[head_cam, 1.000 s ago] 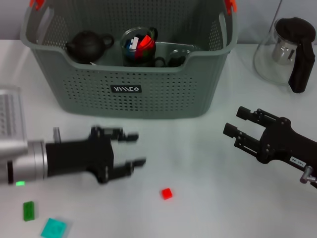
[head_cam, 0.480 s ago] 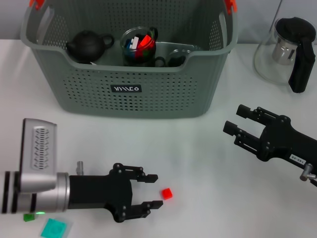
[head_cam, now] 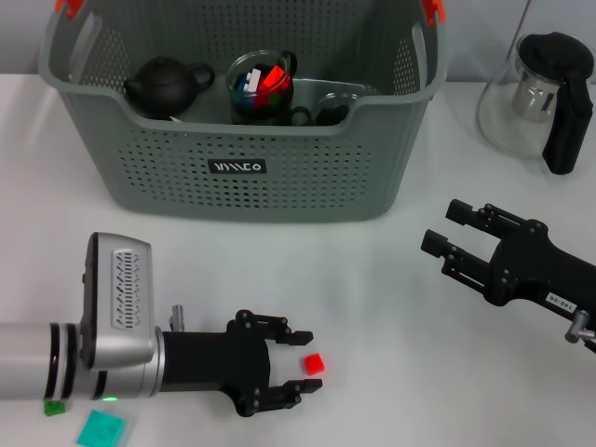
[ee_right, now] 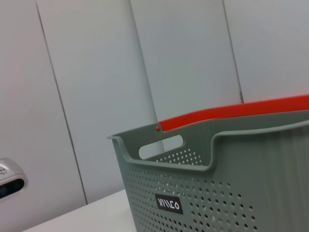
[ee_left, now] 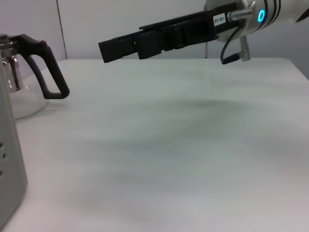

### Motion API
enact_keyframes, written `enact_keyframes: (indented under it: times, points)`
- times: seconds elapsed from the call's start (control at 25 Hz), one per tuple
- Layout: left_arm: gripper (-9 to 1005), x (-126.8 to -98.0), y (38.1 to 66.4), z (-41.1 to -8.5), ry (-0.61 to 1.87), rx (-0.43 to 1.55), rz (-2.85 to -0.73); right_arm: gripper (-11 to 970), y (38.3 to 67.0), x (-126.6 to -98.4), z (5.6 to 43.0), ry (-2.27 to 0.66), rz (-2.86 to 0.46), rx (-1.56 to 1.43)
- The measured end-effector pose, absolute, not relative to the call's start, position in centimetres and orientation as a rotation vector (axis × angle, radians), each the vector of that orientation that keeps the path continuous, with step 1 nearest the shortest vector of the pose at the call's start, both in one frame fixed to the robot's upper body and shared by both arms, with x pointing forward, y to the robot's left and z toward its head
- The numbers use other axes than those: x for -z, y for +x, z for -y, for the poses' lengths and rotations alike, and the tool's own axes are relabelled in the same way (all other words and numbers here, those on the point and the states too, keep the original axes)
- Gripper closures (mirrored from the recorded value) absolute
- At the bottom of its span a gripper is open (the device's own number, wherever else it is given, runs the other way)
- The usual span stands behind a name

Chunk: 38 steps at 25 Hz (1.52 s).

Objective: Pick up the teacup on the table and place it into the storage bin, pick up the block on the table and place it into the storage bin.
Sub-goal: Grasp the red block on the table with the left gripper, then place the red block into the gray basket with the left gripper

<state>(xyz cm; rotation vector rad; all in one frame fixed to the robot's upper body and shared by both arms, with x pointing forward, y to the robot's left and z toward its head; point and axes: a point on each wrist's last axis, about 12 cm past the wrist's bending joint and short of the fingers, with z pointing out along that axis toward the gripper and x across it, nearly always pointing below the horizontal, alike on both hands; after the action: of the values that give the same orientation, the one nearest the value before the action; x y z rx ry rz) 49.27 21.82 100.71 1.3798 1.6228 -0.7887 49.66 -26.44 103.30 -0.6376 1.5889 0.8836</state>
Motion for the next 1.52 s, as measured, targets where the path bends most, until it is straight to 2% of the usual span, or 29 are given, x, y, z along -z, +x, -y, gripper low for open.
enact_keyframes:
  times: [0.68, 0.88, 1.08, 1.4, 1.52]
  points:
    - [466, -100.2, 49.8, -21.1, 1.383, 0.754, -1.650, 321, 49.6, -103.3, 26.4, -0.637, -1.589, -0.885]
    - [582, -100.3, 49.9, -21.0, 1.388, 0.754, -1.647, 321, 49.6, -103.3, 26.4, -0.637, -1.588, -0.886]
    - [763, -100.4, 50.1, -21.0, 1.383, 0.754, -1.648, 321, 49.5, -103.3, 26.5, -0.636, -1.588, -0.886]
    - [824, -100.9, 50.3, -21.0, 1.361, 0.797, -1.652, 321, 49.5, -103.3, 26.5, -0.637, -1.584, -0.888]
    - [825, -102.5, 50.5, -21.8, 1.316, 0.877, -1.609, 322, 49.5, -103.3, 26.5, -0.639, -1.583, -0.887]
